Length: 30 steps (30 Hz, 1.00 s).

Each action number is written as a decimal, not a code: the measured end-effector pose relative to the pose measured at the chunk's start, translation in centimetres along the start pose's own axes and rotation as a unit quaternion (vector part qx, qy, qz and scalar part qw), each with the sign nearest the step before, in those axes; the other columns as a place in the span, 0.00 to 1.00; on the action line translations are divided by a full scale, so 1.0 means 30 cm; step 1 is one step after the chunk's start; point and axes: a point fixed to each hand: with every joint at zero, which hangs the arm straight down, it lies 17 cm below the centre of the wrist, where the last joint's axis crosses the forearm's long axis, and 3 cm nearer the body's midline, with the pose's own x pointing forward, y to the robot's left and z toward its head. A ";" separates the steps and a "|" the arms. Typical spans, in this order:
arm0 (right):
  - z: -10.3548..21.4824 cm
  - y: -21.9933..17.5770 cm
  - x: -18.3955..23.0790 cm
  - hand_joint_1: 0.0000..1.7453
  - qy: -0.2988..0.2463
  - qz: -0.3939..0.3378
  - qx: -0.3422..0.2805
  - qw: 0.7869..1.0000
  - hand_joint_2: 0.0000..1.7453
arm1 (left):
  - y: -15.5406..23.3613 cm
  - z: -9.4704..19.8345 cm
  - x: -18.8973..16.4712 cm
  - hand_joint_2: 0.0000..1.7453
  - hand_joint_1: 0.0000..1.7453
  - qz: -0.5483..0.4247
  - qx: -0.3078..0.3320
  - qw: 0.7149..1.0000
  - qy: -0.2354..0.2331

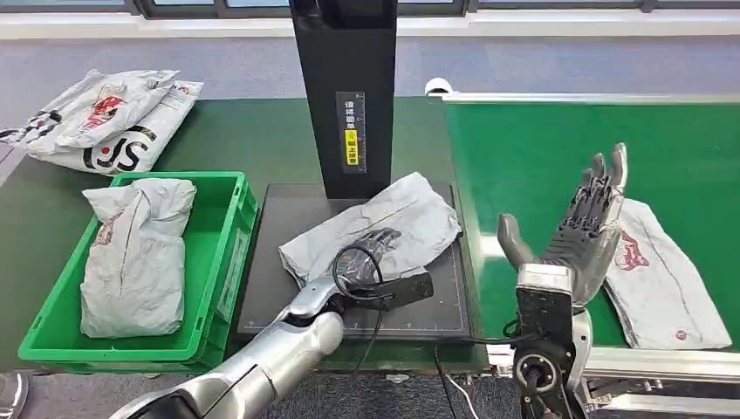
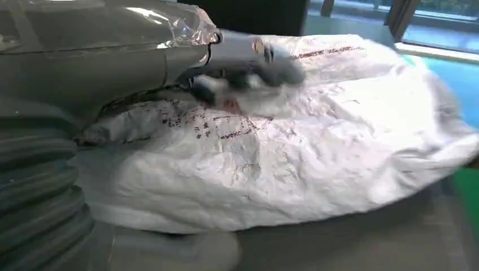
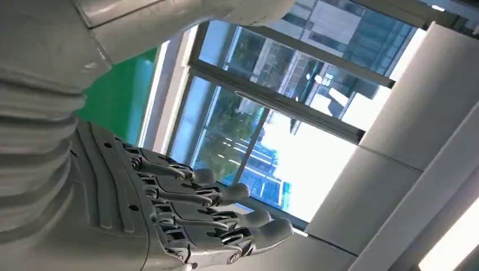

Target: Moved the parcel from conveyor to table for the left to box.

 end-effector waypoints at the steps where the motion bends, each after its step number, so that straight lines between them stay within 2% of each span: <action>1: 0.000 0.000 0.000 0.00 0.000 0.000 0.000 1.000 1.00 | -0.005 0.001 -0.006 1.00 0.96 -0.004 -0.002 1.000 0.002; 4: 0.000 0.001 0.001 0.00 0.000 0.000 0.000 1.000 1.00 | -0.012 0.001 -0.017 1.00 0.96 -0.013 -0.005 1.000 0.004; 5: 0.000 0.001 0.001 0.00 0.000 0.000 -0.001 1.000 1.00 | -0.011 0.000 -0.019 1.00 1.00 -0.015 -0.005 1.000 0.004; 14: -0.001 -0.002 0.004 0.00 -0.002 0.002 -0.002 1.000 1.00 | -0.016 0.001 -0.046 1.00 1.00 -0.052 -0.007 0.999 0.011; 20: -0.002 -0.008 0.002 0.00 -0.004 0.003 -0.005 1.000 1.00 | 0.021 -0.001 -0.068 1.00 1.00 -0.063 0.022 0.998 0.015; 23: -0.004 -0.017 0.002 0.00 -0.005 0.006 -0.011 1.000 1.00 | 0.086 -0.004 -0.090 1.00 1.00 -0.069 0.063 0.995 0.017; 27: 0.000 -0.032 -0.004 0.00 -0.003 0.010 -0.020 1.000 1.00 | 0.245 -0.007 -0.099 1.00 1.00 -0.089 0.141 0.986 0.001; 30: 0.012 -0.053 -0.020 0.00 0.003 0.017 -0.029 0.999 1.00 | 0.443 0.009 -0.069 1.00 1.00 -0.121 0.220 0.968 -0.022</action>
